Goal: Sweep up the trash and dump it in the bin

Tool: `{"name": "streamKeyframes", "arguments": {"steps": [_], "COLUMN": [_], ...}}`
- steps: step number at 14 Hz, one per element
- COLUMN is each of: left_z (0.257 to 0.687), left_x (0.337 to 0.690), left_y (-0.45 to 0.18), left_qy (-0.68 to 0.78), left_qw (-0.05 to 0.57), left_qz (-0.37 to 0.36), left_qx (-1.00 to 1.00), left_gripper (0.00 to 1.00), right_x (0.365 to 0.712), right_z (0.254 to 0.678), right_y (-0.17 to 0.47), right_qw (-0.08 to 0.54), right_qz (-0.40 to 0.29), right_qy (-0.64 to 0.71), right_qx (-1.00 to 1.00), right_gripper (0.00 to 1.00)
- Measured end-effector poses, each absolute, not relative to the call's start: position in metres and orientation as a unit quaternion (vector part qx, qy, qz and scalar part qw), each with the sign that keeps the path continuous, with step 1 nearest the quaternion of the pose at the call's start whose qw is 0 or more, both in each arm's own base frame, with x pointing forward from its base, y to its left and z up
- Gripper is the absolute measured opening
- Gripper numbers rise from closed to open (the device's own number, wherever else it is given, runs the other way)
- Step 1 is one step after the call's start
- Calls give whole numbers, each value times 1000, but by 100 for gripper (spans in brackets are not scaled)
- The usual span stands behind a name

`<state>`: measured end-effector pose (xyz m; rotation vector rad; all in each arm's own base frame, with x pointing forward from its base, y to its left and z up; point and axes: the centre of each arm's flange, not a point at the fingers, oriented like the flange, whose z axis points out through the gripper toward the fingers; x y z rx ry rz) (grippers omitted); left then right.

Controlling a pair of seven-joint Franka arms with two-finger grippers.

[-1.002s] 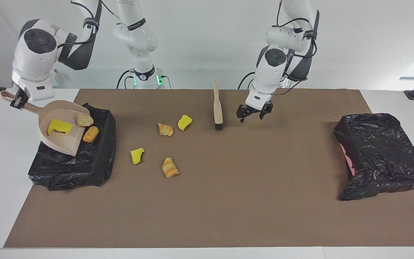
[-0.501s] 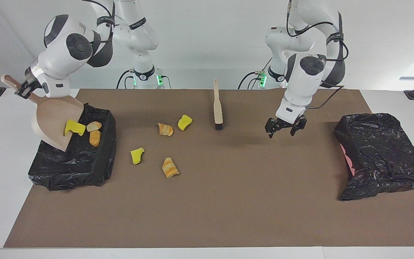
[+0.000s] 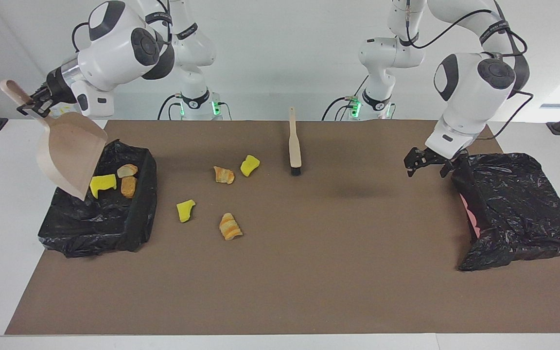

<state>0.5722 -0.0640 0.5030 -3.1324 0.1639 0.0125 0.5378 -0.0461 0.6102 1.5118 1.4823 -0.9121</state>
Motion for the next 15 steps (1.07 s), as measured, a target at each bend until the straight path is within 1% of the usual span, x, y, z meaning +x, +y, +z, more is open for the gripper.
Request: {"name": "streamKeyframes", "arguments": {"steps": [2,4,5,7,9,11,13,15], "left_z": [525,551,561,574,582,592,599,603], "left_x": [573,570,569,567,566,565,564,561], "left_y": [-59,-57,-55,-47,-40,-38,-42,-46], "left_qy": [53,52,50,44,38,37,40,45], "left_qw": [3,3,3,3,3,3,2,2], "left_qz": [8,14,15,10,9,5,0,1], "left_qx": [-999,-999,-999,-999,-999,-999,-999,-999], "left_gripper": [100,100,100,100,100,100,100,100], "right_x": [549,560,564,567,562,555,553,561], "right_z": [616,616,615,606,595,586,578,567], "right_y": [-20,5,13,37,63,86,103,132], "right_qw": [400,375,363,338,300,242,189,166], "right_qz": [-349,-326,-311,-261,-208,-158,-129,-108], "right_qy": [595,593,582,540,472,395,314,237], "right_qx": [604,634,658,725,802,872,921,951], "right_gripper": [32,32,32,32,32,32,32,32]}}
